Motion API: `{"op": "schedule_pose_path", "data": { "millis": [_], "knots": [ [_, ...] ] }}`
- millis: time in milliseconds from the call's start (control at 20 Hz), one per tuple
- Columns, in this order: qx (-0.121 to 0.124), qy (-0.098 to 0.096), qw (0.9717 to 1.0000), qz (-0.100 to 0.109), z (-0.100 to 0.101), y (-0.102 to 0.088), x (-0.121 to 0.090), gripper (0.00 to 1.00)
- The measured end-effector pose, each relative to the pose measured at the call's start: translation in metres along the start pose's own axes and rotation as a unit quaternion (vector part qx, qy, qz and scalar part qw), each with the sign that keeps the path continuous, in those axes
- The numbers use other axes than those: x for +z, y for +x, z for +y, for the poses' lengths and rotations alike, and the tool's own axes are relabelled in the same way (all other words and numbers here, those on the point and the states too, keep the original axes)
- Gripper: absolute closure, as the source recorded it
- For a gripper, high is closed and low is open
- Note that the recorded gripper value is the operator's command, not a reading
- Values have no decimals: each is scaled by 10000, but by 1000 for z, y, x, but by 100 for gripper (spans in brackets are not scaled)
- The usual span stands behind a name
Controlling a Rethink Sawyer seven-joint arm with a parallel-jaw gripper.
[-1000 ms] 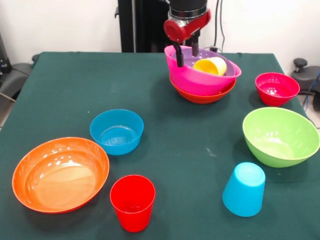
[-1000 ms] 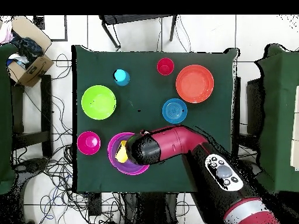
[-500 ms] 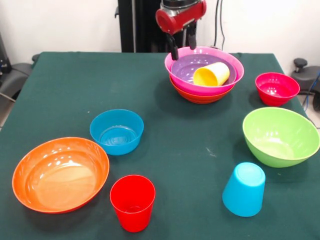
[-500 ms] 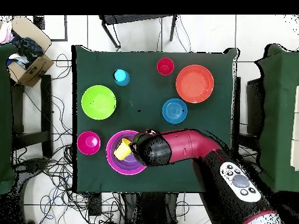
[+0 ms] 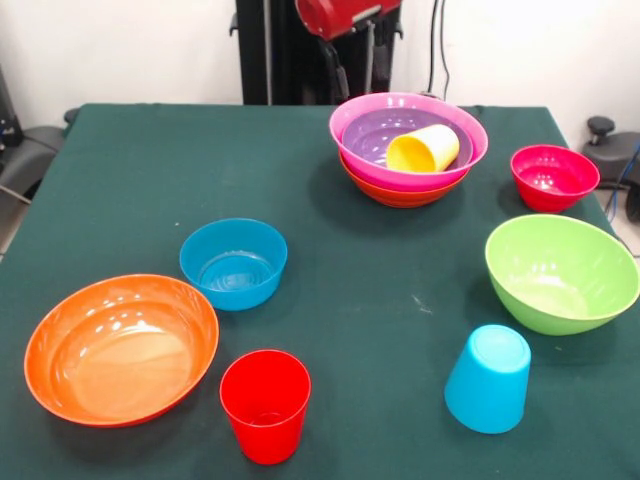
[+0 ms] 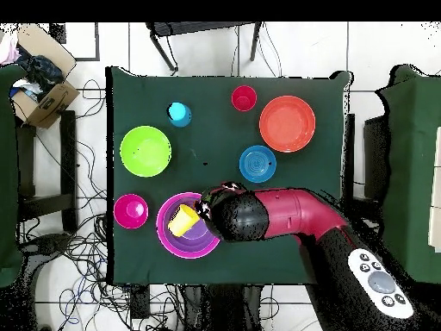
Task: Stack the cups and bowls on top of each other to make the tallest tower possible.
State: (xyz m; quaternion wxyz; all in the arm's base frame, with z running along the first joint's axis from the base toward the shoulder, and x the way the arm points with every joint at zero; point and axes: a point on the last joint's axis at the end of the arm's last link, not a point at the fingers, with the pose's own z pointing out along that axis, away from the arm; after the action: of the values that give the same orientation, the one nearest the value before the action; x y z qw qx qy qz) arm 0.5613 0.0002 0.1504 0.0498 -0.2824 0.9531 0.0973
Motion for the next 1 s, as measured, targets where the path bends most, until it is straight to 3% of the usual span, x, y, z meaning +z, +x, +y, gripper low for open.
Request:
{"op": "schedule_pose_path", "data": {
  "millis": [150,350,550,600,700,800,1000],
  "knots": [
    [-22,74,10000,-30,-8,-10,-9,0],
    [11,167,9998,-125,-38,-29,-30,0],
    [54,315,9993,-209,-68,-33,-44,0],
    [72,394,9989,-246,-88,-32,-49,0],
    [81,428,9987,-265,-98,-30,-52,0],
    [43,518,9982,-315,-124,-22,-55,0],
    [-118,614,9973,-384,-154,-8,-54,0]
  ]
}}
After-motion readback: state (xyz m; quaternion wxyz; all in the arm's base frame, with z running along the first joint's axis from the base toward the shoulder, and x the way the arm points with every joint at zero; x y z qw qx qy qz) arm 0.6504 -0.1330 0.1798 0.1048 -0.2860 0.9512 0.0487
